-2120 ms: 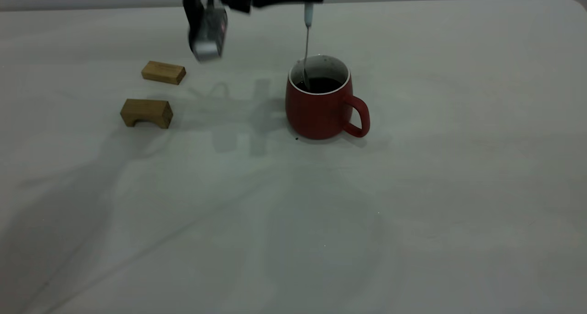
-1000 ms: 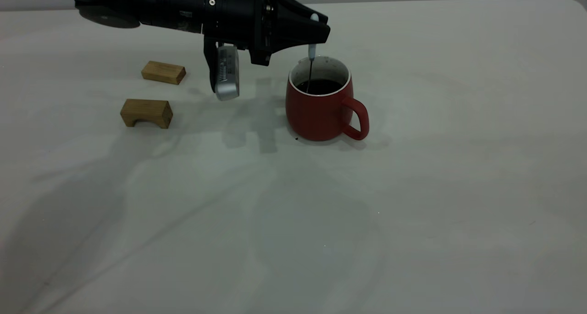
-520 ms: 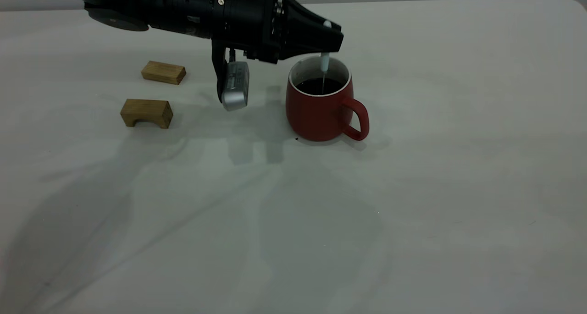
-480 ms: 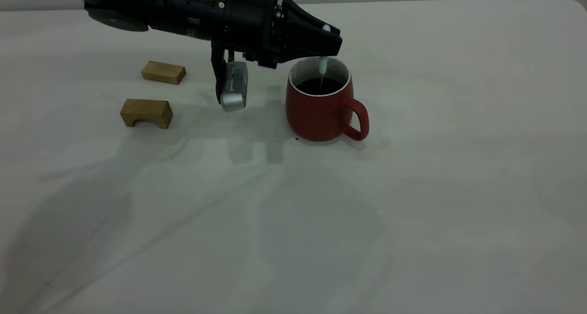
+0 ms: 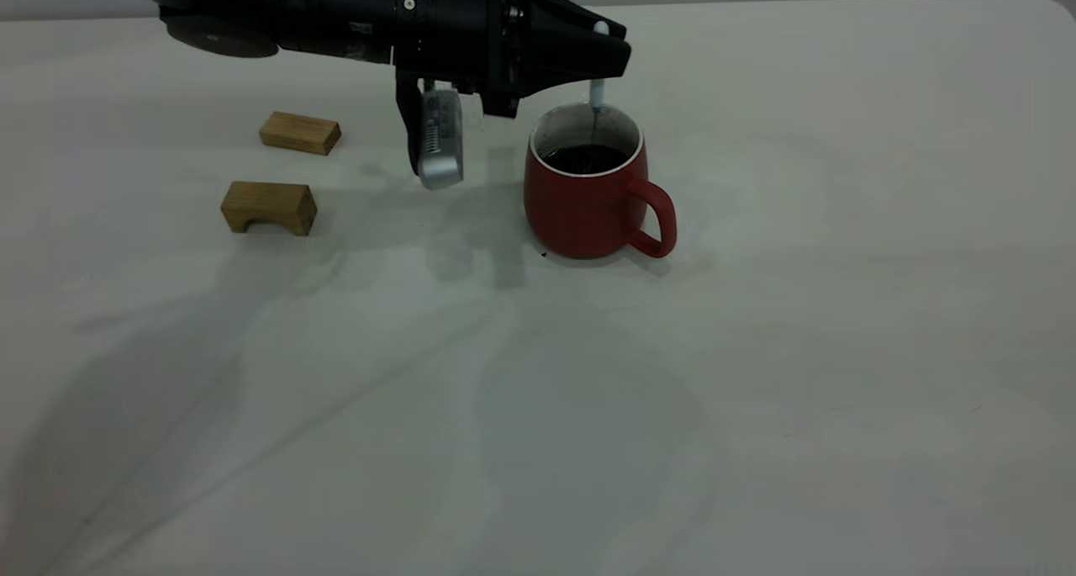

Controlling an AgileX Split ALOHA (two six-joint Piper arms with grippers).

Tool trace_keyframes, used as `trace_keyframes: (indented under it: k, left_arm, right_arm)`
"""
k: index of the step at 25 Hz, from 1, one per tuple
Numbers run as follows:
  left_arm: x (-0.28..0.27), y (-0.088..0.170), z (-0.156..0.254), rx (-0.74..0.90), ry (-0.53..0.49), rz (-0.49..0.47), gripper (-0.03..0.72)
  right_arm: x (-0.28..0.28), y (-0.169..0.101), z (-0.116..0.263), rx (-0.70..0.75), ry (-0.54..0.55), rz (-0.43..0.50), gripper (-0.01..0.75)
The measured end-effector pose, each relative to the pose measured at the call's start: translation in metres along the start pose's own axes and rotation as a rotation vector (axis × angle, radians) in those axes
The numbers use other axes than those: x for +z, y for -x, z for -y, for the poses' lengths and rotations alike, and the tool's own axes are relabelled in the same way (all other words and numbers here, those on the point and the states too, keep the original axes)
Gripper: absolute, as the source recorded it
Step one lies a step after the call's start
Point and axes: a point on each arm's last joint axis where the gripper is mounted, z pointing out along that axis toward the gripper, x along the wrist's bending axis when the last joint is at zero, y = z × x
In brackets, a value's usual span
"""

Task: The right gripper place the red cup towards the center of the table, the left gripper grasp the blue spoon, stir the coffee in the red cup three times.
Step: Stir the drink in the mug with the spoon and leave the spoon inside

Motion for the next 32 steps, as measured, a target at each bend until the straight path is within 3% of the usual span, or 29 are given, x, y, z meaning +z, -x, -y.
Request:
trace_keyframes:
  k: [4,10,18,24,32]
  left_arm:
    - [0.002,-0.006,-0.001,-0.068,0.021,-0.051,0.165]
    - [-0.008,-0.002,-0.002,0.027,0.106,-0.051,0.165]
    - [-0.011,0.004,0.004,0.128,0.104,-0.009,0.165]
    - [-0.002,-0.007,0.010,0.133,0.053,-0.085,0.165]
    - [-0.002,-0.006,0.002,0.177,0.143,-0.080,0.172]
  right_arm:
    - [0.000,0.000,0.000,0.000,0.000,0.000,0.440]
    - [0.000,0.000,0.000,0.000,0.000,0.000,0.440]
    - [0.000,0.000,0.000,0.000,0.000,0.000,0.440]
    - [0.000,0.000,0.000,0.000,0.000,0.000,0.440]
    - [0.000,0.000,0.000,0.000,0.000,0.000,0.440]
